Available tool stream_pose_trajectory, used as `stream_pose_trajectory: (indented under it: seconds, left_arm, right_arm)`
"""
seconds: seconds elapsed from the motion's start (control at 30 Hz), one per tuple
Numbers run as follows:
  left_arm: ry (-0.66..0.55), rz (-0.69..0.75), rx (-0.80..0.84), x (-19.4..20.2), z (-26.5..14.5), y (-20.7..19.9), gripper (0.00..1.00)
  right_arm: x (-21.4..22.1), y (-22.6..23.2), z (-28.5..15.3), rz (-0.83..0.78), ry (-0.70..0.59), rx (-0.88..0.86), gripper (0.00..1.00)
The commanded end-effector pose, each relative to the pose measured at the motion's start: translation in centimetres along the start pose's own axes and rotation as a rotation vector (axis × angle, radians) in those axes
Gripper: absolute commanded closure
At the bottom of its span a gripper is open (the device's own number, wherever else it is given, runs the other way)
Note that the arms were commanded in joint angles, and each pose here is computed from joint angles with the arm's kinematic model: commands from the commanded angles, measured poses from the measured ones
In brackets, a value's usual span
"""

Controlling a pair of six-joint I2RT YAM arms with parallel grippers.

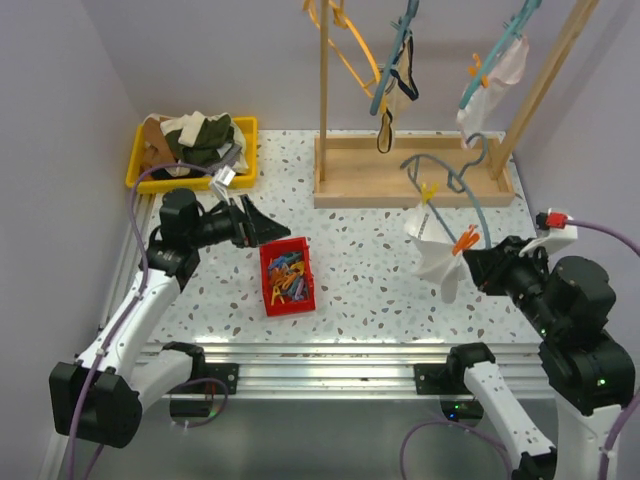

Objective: Remove the underwear clipped to the hanger

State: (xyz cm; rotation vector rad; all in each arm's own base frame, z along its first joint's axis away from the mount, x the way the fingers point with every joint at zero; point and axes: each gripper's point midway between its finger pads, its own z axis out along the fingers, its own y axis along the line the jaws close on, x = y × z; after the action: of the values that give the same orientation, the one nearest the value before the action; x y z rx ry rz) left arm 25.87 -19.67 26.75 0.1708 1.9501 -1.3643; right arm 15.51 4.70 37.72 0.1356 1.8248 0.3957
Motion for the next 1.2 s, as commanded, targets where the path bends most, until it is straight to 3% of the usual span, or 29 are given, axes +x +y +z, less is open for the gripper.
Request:
stream_pose_trajectory:
  seconds: [0.0, 0.27, 0.5, 0.53, 0.57, 0.63, 0.8, 1.0, 1.17]
  left_arm:
    - [0.041, -0.043, -0.01, 2.4, 0.4, -0.4, 0.0]
    - [0.11, -0.142, -0.01, 5.6, 4.7, -1.9, 0.0]
    - [0.234, -0.064, -0.021, 9.3, 12.5, -4.9, 0.0]
    - [0.299, -0.068, -0.062, 11.5, 13.9, -4.2, 0.0]
    - [0.284, -0.039, -0.05, 10.6, 15.0, -5.3, 0.0]
    - [0.317, -0.036, -0.149, 12.4, 16.6, -3.9, 0.01]
    - [0.311, 0.016, -0.304, 12.4, 20.0, -1.9, 0.04]
    - [0.281, -0.038, -0.538, 12.1, 19.9, 1.5, 0.09]
    - [0.272, -0.056, -0.589, 12.1, 20.9, 2.0, 0.12]
  right_arm:
    - [5.5, 0.5, -0.7, 0.11, 0.183, -0.045, 1.0]
    - [12.9, 0.7, 1.2, 0.253, 0.383, -0.096, 1.0]
    - [16.2, -0.1, 1.7, 0.292, 0.499, -0.057, 1.0]
    - [16.3, -0.1, 1.8, 0.3, 0.499, -0.059, 1.0]
    - [16.5, -0.1, 1.8, 0.302, 0.504, -0.059, 1.0]
    - [16.7, -0.2, 1.8, 0.299, 0.508, -0.055, 1.0]
    - [16.8, -0.8, 1.6, 0.276, 0.505, -0.03, 1.0]
    - [16.1, -0.9, 1.4, 0.267, 0.487, -0.018, 1.0]
    - [16.0, -1.2, 1.3, 0.243, 0.476, -0.008, 1.0]
